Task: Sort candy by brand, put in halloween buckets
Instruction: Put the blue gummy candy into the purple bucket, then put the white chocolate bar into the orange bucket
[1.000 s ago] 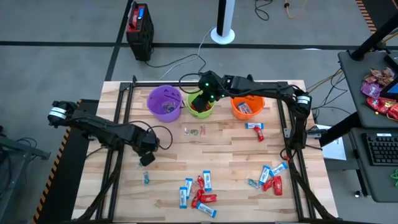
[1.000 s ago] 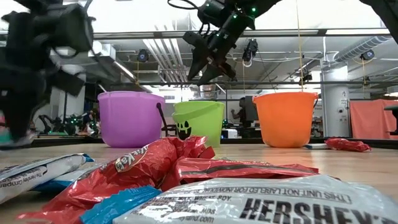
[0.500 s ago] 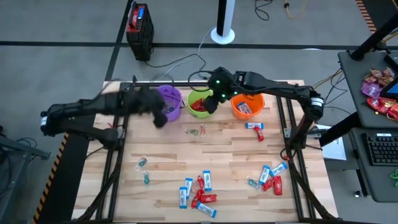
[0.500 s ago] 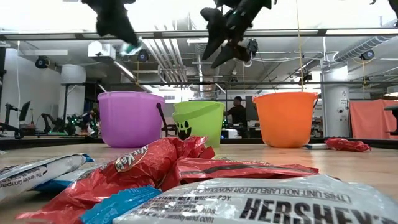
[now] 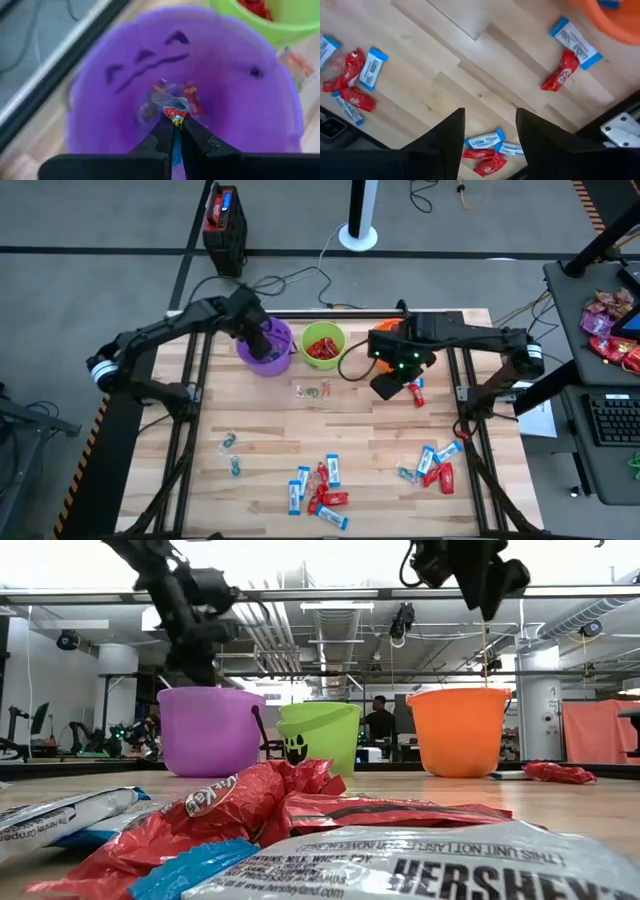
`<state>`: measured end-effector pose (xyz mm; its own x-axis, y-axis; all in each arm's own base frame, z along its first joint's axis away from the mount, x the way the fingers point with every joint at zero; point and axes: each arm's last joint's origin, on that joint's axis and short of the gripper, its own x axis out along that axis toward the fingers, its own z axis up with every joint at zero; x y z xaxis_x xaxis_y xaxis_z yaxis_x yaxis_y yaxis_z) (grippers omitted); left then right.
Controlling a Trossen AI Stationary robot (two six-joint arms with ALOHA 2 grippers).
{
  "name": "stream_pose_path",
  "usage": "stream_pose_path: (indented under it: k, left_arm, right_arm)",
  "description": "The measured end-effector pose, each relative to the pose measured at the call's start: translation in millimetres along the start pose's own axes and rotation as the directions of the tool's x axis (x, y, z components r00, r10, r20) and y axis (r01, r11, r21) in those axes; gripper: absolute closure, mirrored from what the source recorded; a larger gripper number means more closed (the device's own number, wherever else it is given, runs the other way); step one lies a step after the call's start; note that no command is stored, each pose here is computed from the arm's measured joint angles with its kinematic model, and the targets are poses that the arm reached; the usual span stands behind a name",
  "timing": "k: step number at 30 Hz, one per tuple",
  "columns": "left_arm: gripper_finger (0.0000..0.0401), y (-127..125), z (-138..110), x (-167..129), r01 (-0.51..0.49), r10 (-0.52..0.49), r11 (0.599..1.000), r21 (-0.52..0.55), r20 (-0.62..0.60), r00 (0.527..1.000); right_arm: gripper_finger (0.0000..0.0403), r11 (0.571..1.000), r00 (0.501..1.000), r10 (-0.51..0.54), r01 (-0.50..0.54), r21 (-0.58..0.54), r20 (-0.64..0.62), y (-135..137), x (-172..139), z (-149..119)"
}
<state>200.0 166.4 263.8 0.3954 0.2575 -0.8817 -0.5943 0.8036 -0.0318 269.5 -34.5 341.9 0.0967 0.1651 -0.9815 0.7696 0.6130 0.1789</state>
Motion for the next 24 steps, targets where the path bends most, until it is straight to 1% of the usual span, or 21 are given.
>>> stream_pose_path:
  k: [3, 4, 7, 10, 14, 18, 21, 24]
  left_arm:
    - [0.0401, -2.8, 0.2, 14.1, 0.048, -0.048, 0.999, 0.005, -0.061, 0.997]
    - [0.0401, -3.9, -0.2, 18.8, 0.05, -0.049, 0.999, 0.005, -0.083, 0.995]
    - [0.0388, -2.6, -1.4, 29.4, 0.012, -0.016, 0.999, -0.03, -0.135, 0.991]
    - [0.0359, -2.0, -2.6, 33.5, -0.001, -0.005, 0.999, -0.033, -0.163, 0.987]
    - [0.0313, -2.2, -2.5, 31.4, 0.0, -0.005, 0.999, -0.035, -0.154, 0.988]
    - [0.0276, -2.6, -2.3, 23.1, 0.0, -0.004, 0.999, -0.035, -0.125, 0.992]
    - [0.0258, -3.1, -2.1, 14.9, 0.0, -0.003, 0.999, -0.039, -0.096, 0.995]
    - [0.0248, -3.9, 0.1, 0.7, 0.005, -0.008, 0.999, -0.05, -0.048, 0.999]
  right_arm:
    - [0.0231, 0.999, 1.0, -0.013, 0.013, 0.043, -0.006, -7.2, 8.1, -8.0]
    - [0.0229, 0.998, 1.0, -0.025, 0.026, 0.061, -0.018, -11.3, 11.9, -11.4]
    - [0.0224, 0.993, 0.999, -0.04, 0.044, 0.111, -0.037, -23.2, 24.4, -20.7]
    - [0.0219, 0.985, 0.998, -0.028, 0.036, 0.169, -0.051, -34.6, 36.7, -30.5]
    - [0.0218, 0.969, 0.997, -0.025, 0.042, 0.244, -0.071, -48.2, 51.8, -41.9]
    - [0.0218, 0.955, 0.995, -0.042, 0.067, 0.288, -0.093, -59.7, 64.7, -51.2]
    - [0.0218, 0.948, 0.991, -0.021, 0.061, 0.311, -0.13, -62.3, 75.2, -58.1]
    - [0.0218, 0.954, 0.991, -0.002, 0.043, 0.298, -0.137, -57.3, 86.7, -65.7]
